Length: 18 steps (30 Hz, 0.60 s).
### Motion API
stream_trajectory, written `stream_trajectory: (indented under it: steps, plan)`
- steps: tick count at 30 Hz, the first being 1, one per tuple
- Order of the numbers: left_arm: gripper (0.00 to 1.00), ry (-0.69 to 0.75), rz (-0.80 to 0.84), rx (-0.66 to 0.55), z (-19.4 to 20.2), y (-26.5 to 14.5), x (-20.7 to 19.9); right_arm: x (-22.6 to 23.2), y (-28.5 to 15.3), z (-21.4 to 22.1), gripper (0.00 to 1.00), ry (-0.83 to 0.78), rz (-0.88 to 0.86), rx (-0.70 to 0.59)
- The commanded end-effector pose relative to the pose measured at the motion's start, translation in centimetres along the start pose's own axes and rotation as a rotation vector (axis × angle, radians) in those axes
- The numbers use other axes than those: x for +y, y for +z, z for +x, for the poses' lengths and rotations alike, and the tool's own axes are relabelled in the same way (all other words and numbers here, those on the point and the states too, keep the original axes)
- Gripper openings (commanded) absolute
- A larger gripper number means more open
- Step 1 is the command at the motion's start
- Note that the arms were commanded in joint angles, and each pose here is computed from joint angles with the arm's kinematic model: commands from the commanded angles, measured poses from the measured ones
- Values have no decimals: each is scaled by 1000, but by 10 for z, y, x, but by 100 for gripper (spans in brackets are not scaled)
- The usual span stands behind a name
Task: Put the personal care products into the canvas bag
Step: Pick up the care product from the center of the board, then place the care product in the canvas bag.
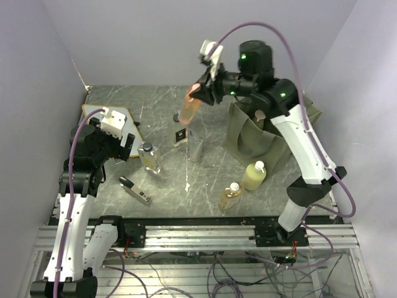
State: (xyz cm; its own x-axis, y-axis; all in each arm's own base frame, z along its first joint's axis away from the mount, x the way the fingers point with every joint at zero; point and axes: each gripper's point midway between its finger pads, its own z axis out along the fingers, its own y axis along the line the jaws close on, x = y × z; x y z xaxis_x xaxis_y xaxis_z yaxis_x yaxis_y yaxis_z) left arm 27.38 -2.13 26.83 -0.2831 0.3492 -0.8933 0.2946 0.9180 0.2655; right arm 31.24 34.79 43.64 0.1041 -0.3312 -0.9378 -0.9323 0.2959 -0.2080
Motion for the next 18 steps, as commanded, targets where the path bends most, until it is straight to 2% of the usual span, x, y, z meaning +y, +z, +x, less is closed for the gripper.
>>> stream_trajectory:
  steps: [1, 11, 14, 18]
  plan:
    - [99, -4, 16, -55, -17, -4, 0, -40, -78, -65, 0, -75, 221, -160]
    - [99, -4, 49, -58, -19, -4, -6, -88, -211, -82, 0, -106, 581, -214]
    - [99, -5, 60, -62, -19, -4, -8, -102, -251, -71, 0, -98, 706, -199]
    - [99, -1, 72, -75, -21, -6, -10, -116, -275, -35, 0, -53, 779, -148]
